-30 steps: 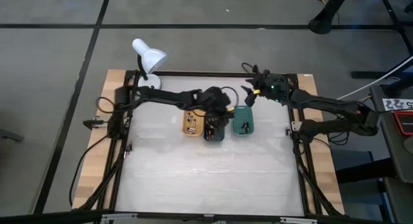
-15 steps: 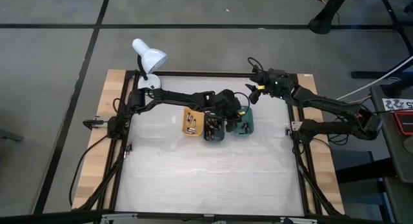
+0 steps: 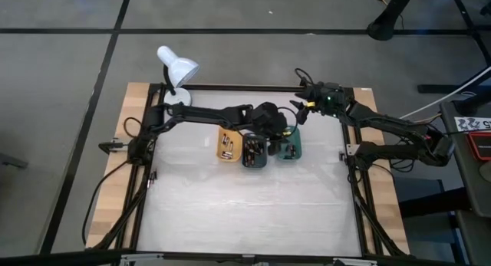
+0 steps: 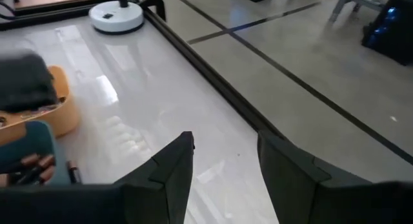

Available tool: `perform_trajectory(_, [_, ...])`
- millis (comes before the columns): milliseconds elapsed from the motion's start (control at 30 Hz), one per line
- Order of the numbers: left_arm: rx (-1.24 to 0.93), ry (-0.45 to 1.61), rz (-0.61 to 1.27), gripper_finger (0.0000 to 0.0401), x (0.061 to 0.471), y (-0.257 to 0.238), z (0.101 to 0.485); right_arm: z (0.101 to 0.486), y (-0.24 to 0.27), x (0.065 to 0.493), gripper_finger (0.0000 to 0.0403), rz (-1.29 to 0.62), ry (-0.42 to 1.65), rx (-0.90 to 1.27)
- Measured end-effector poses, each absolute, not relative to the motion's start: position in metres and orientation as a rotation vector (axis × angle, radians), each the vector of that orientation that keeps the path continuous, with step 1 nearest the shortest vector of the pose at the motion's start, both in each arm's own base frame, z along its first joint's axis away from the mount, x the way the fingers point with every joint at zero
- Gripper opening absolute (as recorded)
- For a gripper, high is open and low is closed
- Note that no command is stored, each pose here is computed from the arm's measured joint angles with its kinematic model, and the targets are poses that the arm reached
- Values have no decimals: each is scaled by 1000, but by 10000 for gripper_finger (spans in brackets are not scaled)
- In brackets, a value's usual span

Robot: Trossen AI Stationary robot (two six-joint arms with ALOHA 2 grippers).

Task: Sort batteries
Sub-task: Put the black battery into the blue bin

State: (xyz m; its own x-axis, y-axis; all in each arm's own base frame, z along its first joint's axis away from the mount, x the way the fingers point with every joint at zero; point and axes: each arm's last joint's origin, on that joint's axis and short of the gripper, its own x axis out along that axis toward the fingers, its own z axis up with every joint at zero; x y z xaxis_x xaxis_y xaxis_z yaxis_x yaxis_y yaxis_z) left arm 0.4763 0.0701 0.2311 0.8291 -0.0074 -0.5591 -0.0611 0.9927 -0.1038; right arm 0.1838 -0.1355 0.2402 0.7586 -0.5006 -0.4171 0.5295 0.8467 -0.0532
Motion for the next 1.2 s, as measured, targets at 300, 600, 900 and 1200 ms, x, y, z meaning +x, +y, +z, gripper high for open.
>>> perform_trajectory(300, [-67,995,145,141,423,42,256,240,-135,184,172,-543,427,80])
perform_trajectory(600, [-25,1375,388,141,344,-13,268,241,-134,185,172,-501,410,88])
perform_trajectory(900, [-385,1335,754,141,241,-50,250,243,-133,186,172,-472,386,109])
perform_trajectory(1200, [-857,1522,1102,141,172,-68,189,243,-133,187,172,-452,378,131])
